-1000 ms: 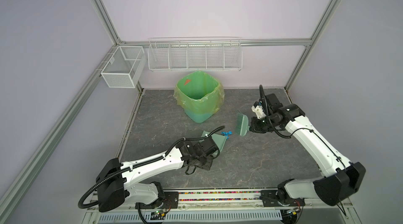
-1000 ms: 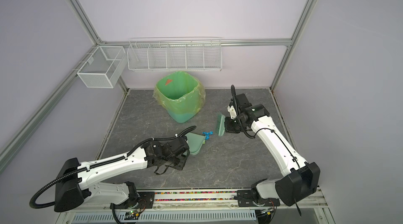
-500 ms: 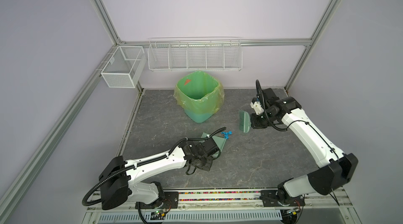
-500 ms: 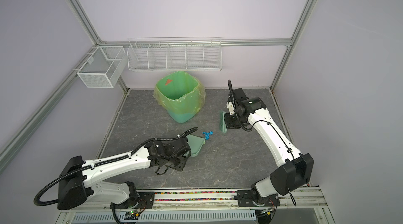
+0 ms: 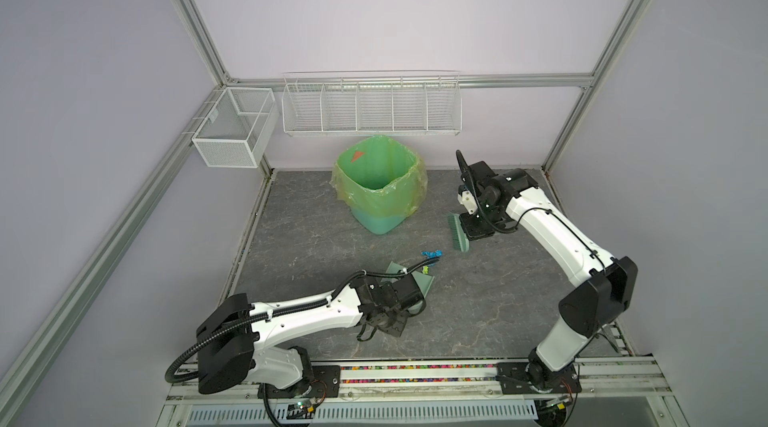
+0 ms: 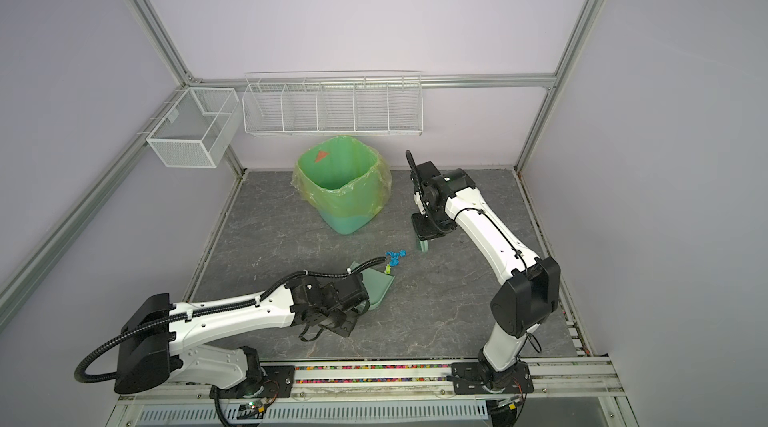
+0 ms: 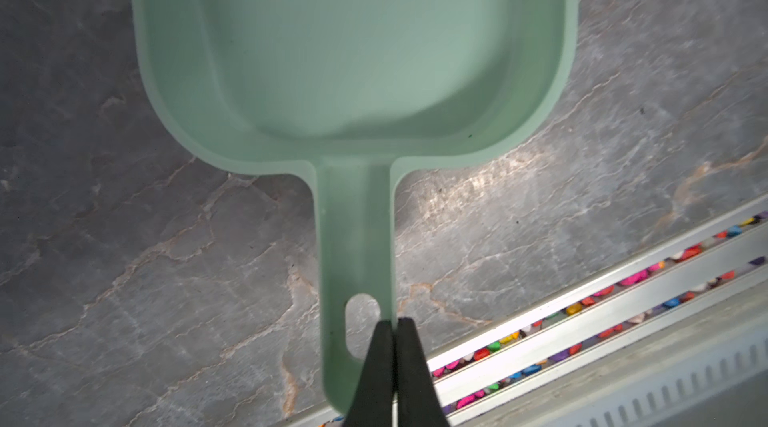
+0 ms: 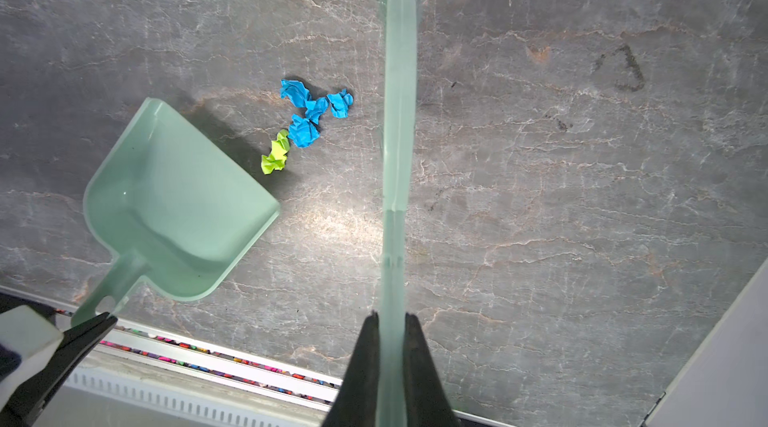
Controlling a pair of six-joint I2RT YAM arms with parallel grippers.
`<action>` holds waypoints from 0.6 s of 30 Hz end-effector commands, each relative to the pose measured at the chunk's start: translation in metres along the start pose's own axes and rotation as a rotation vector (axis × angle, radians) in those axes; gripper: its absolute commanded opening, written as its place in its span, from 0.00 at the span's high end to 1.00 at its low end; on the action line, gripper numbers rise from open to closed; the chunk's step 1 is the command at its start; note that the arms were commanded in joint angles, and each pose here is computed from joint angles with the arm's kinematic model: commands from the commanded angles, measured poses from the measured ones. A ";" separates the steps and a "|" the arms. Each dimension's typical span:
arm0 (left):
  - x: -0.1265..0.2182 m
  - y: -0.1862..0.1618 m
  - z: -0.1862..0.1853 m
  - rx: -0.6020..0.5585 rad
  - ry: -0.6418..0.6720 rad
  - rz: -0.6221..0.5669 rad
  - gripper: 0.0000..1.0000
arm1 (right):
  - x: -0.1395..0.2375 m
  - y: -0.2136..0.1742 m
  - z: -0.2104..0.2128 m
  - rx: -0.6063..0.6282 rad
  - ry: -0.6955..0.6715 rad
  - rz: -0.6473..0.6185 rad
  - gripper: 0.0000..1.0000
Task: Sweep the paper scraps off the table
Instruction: 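Reach the brush past the blue and lime scraps with the right gripper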
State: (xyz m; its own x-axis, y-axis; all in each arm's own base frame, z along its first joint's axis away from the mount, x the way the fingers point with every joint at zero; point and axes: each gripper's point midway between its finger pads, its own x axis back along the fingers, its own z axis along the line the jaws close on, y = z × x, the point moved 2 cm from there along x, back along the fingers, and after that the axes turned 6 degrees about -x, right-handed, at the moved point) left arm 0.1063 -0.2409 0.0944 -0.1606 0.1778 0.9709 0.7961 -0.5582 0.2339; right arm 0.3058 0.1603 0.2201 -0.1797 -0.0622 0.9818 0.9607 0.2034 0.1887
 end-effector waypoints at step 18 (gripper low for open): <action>-0.013 0.001 0.005 -0.042 0.057 -0.010 1.00 | -0.015 0.024 0.004 0.161 -0.189 0.100 0.93</action>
State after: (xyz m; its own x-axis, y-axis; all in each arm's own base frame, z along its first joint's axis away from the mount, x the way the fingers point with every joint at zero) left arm 0.1085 -0.2414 0.0812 -0.1770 0.1599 0.9711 0.7849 -0.5723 0.2373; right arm 0.3363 0.1715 0.2088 -0.1589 0.1103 0.9811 0.9460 0.3015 0.1193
